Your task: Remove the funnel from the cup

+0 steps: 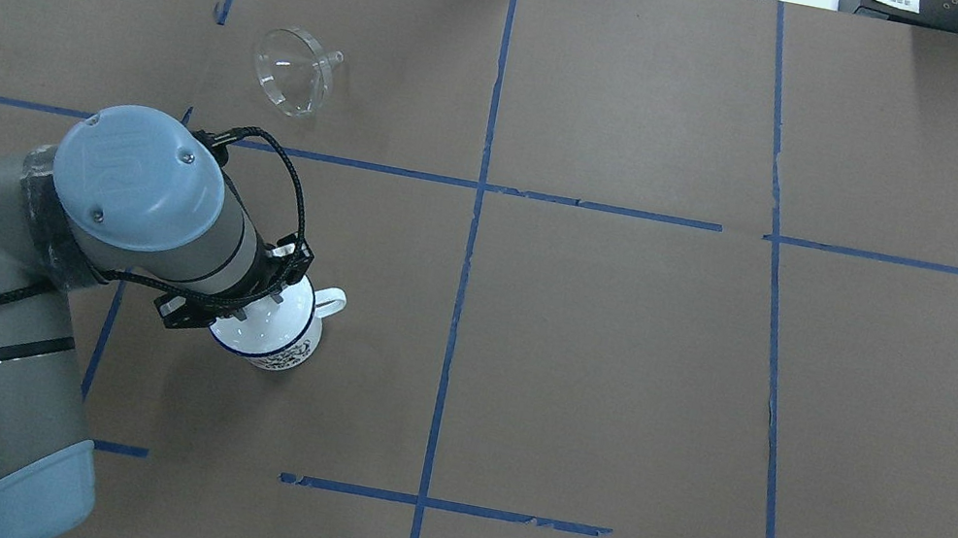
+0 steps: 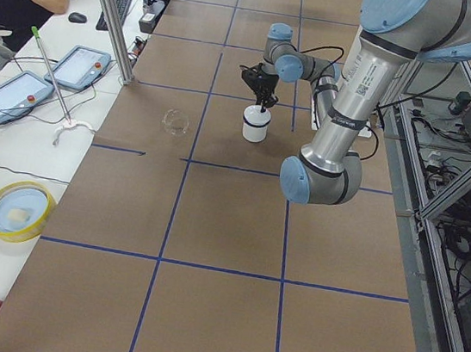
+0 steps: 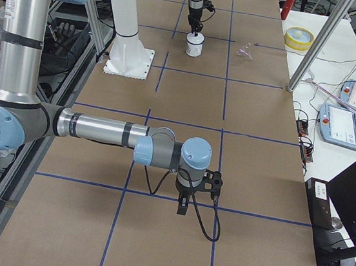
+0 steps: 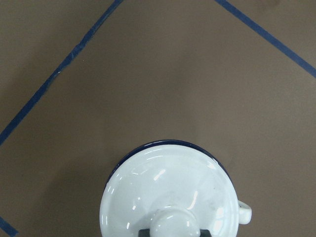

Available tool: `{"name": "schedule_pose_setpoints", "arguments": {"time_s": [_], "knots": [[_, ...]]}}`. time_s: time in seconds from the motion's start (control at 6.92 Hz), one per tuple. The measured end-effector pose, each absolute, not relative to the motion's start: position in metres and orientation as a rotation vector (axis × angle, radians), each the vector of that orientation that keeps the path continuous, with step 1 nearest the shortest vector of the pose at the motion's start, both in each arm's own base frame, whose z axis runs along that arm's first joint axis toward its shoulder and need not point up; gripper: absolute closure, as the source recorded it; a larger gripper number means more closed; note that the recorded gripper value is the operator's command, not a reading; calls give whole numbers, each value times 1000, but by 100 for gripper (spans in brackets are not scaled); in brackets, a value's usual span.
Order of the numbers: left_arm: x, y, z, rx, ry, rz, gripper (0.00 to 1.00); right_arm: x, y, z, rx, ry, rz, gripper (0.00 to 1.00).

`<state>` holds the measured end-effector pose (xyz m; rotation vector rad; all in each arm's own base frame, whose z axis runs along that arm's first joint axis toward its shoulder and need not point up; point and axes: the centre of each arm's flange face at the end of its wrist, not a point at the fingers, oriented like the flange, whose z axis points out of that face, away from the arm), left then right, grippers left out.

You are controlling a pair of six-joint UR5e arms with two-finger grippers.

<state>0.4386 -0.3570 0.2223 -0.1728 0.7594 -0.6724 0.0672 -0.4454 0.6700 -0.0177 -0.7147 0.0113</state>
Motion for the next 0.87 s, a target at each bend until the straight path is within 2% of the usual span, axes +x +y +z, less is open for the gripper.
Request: {"name": "schedule_pose_setpoints", "arguments": {"time_s": [0.29, 0.58, 0.87], "knots": [[438, -358, 223, -162, 758, -649, 1, 67, -445, 670, -18, -715, 11, 0], [435, -360, 222, -149, 762, -627, 1, 67, -445, 670, -18, -715, 11, 0], [400, -390, 220, -74, 784, -537, 0, 67, -445, 670, -18, -715, 12, 0]]}}
